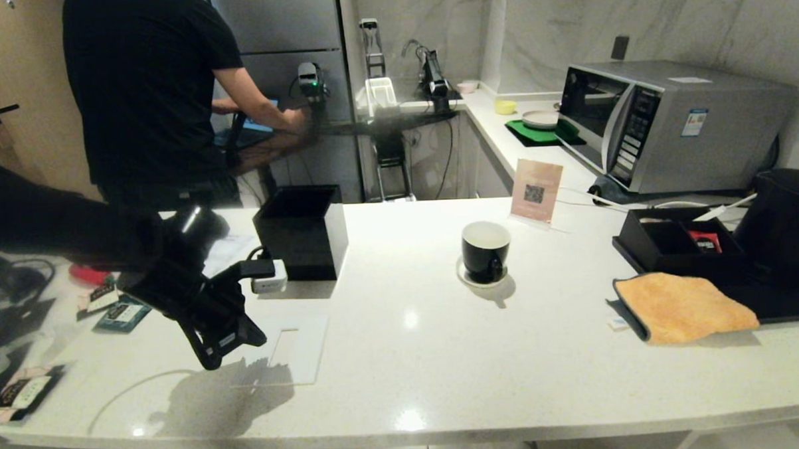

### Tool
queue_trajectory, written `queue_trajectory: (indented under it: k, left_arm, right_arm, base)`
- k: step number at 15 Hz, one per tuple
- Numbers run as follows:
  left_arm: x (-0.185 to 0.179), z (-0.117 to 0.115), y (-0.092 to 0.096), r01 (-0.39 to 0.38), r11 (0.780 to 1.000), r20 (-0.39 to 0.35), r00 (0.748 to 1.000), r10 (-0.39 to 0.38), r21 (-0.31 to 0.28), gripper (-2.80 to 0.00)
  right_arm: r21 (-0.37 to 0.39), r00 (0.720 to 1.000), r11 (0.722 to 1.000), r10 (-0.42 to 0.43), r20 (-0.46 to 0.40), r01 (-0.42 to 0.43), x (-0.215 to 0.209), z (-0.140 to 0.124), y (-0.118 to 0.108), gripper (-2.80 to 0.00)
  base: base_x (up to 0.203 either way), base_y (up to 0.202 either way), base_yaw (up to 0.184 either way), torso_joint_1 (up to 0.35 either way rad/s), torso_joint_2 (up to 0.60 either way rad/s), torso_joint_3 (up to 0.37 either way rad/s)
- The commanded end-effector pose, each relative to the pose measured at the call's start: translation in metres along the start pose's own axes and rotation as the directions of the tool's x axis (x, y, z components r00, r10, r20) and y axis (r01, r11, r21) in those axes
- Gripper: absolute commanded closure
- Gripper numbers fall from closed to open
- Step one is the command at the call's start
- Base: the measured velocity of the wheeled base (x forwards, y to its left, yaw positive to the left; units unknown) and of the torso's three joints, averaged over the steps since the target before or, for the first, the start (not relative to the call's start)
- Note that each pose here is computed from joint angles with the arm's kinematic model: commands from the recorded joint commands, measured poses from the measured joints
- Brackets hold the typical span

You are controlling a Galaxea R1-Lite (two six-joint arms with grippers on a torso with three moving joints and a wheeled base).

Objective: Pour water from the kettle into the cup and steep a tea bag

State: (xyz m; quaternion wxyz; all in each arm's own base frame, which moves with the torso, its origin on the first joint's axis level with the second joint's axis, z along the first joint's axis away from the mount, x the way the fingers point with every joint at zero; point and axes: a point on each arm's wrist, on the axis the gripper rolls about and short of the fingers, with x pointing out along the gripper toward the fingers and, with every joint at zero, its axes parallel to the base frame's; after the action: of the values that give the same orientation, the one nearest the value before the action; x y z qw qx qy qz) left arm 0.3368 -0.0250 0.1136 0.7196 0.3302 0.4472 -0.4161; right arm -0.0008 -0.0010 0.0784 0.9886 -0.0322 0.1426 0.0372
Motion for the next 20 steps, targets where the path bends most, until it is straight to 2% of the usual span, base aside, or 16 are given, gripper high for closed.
queue_trajectory:
  k: [1,4,7,11,15,20]
  left_arm:
    - [0.003,-0.001,0.001,-0.003,1.0,-0.028,1.0,0.003,0.004,-2.8]
    - [0.005,0.0,-0.003,0.022,1.0,-0.045,0.999,-0.022,0.008,-2.8]
    - [0.009,0.006,-0.005,0.016,0.999,-0.071,0.997,-0.014,0.029,-2.8]
    - [0.016,0.013,-0.008,0.033,0.998,-0.072,0.997,-0.029,0.056,-2.8]
    - [0.018,0.016,-0.01,0.056,0.987,-0.067,0.997,-0.046,0.153,-2.8]
    - [0.018,0.01,-0.015,0.147,0.967,-0.122,0.985,-0.123,0.209,-2.8]
  right_arm:
    - [-0.001,1.0,1.0,0.001,-0.001,-0.001,0.0,0.0,0.0,0.0]
    - [0.0,1.0,1.0,0.0,-0.001,0.0,0.0,0.0,0.0,0.0]
    - [0.0,1.0,1.0,0.001,0.0,-0.001,0.0,0.0,0.0,0.0]
    - [-0.001,1.0,1.0,0.001,-0.001,-0.001,0.0,0.0,0.0,0.0]
    - [-0.001,1.0,1.0,0.001,0.0,-0.001,0.0,0.0,0.0,0.0]
    - [-0.002,1.0,1.0,0.0,-0.001,0.0,0.0,0.0,0.0,0.0]
  base:
    - [0.0,0.0,0.0,0.0,0.0,0.0]
    - [0.0,0.0,0.0,0.0,0.0,0.0]
    - [0.0,0.0,0.0,0.0,0.0,0.0]
    - [0.0,0.0,0.0,0.0,0.0,0.0]
    - [0.0,0.0,0.0,0.0,0.0,0.0]
    - [0.0,0.0,0.0,0.0,0.0,0.0]
